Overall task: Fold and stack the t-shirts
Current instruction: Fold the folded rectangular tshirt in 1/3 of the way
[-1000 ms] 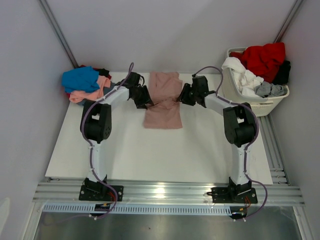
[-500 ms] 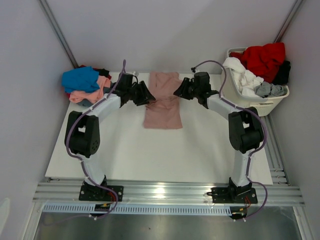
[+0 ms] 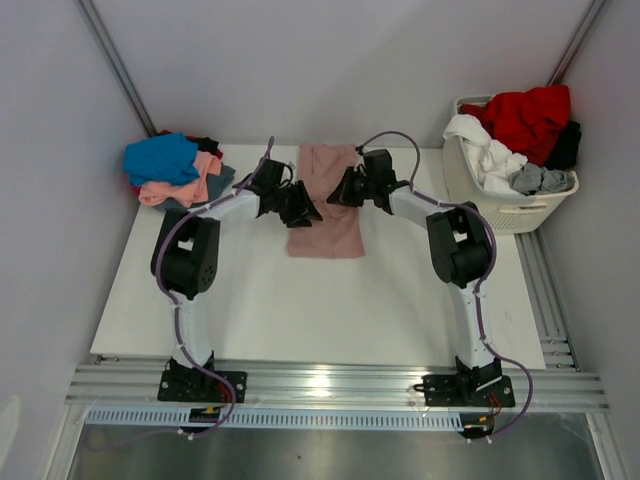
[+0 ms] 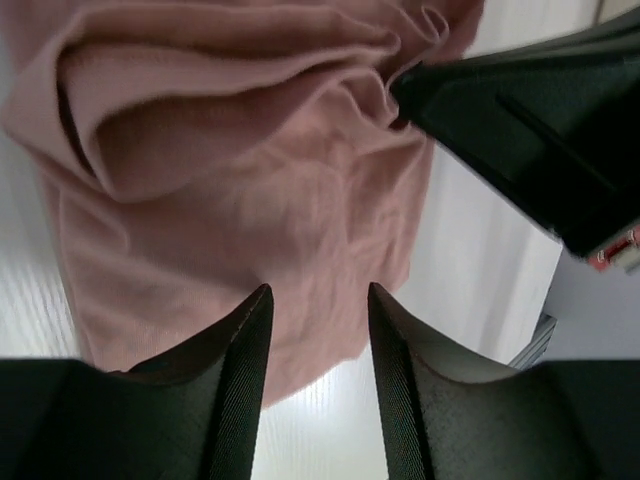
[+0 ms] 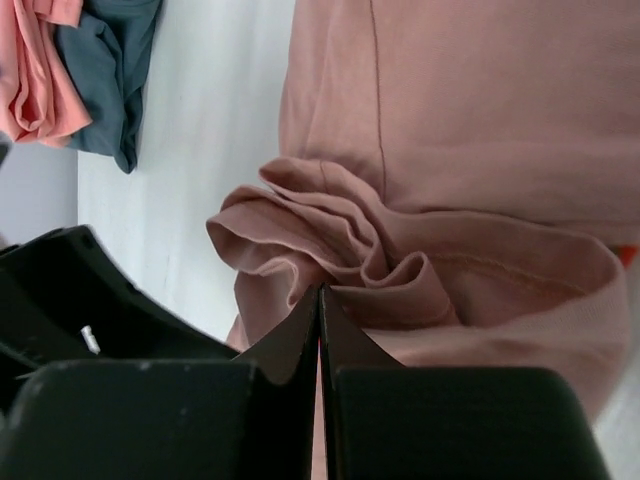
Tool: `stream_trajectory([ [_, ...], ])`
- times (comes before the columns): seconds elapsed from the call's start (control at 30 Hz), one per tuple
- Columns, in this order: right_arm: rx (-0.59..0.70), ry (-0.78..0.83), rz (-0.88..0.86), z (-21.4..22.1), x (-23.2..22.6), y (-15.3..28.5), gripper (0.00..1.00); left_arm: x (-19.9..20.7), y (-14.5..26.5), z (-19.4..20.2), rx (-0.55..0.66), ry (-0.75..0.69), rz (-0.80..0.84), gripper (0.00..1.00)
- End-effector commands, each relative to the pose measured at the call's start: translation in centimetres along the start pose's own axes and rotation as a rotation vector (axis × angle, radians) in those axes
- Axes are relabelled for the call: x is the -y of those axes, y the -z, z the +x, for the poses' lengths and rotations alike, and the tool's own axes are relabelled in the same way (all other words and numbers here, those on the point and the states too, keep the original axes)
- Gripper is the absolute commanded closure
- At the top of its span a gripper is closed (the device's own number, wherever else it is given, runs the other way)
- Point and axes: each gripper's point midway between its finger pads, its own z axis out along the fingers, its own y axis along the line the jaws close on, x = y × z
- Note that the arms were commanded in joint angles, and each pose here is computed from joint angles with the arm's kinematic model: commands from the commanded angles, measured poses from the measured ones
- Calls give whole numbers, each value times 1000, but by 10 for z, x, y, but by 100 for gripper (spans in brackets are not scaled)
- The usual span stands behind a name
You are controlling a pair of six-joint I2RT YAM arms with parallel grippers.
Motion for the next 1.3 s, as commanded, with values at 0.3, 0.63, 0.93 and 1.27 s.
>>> stream_trajectory([
  [0.3, -23, 10, 13, -17, 1, -28, 100, 5, -38, -68, 24, -9, -102, 57],
  [0.63, 75, 126, 86, -41, 0, -6, 91, -23, -50, -122, 135, -52, -200, 58],
  [0.93, 216, 257, 61, -48, -30, 38, 77, 41, 12, -152, 337, -195, 28, 60],
  [1.27, 158, 234, 72, -20, -21, 40, 77, 25, 29, -100, 288, -120, 40, 63],
])
